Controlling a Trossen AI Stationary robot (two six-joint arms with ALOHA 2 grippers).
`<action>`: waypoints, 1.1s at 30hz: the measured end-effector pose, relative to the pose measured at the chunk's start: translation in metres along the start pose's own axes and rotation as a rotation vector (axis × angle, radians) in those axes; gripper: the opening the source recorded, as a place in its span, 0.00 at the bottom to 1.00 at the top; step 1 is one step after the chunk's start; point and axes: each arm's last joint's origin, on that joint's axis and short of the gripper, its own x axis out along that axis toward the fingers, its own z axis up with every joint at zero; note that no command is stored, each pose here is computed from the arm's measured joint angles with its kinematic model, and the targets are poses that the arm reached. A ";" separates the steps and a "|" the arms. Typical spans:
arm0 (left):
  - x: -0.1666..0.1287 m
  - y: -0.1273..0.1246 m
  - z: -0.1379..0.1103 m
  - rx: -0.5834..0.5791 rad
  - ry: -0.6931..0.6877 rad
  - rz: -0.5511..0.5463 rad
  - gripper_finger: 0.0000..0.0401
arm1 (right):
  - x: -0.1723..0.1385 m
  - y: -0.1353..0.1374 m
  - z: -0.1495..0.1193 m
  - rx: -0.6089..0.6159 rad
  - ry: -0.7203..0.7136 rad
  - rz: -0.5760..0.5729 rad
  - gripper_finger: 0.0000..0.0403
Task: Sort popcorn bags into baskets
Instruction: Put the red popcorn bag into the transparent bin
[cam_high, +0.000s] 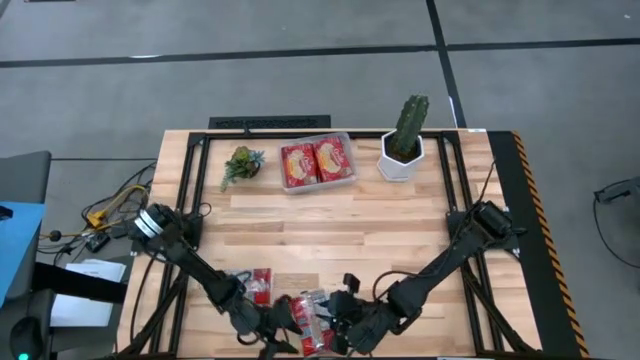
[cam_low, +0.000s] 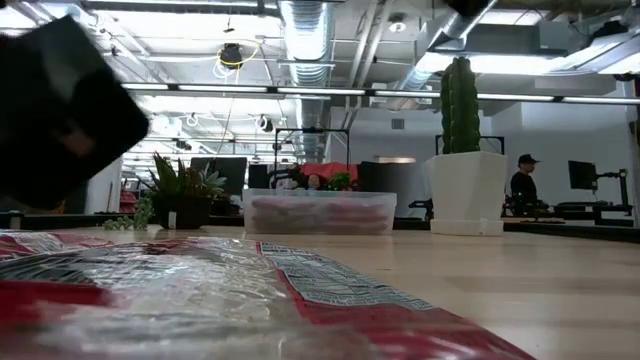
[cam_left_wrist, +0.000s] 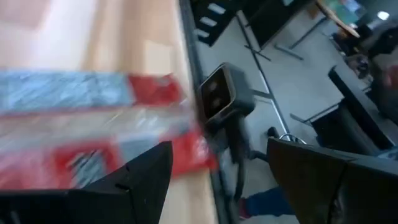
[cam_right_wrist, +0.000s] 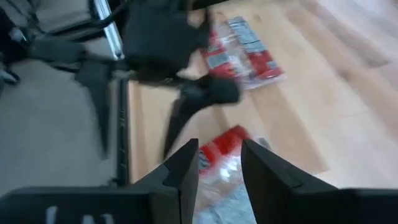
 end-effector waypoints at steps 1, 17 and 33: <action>0.005 0.001 0.002 0.008 0.001 0.004 0.62 | -0.007 -0.001 0.002 -0.028 0.008 -0.004 0.35; 0.013 0.071 0.030 0.074 0.116 0.328 0.62 | -0.091 -0.061 -0.018 0.036 -0.027 -0.008 0.32; -0.001 0.165 0.089 -0.008 0.067 0.534 0.62 | -0.088 -0.106 -0.046 0.456 0.019 -0.090 0.38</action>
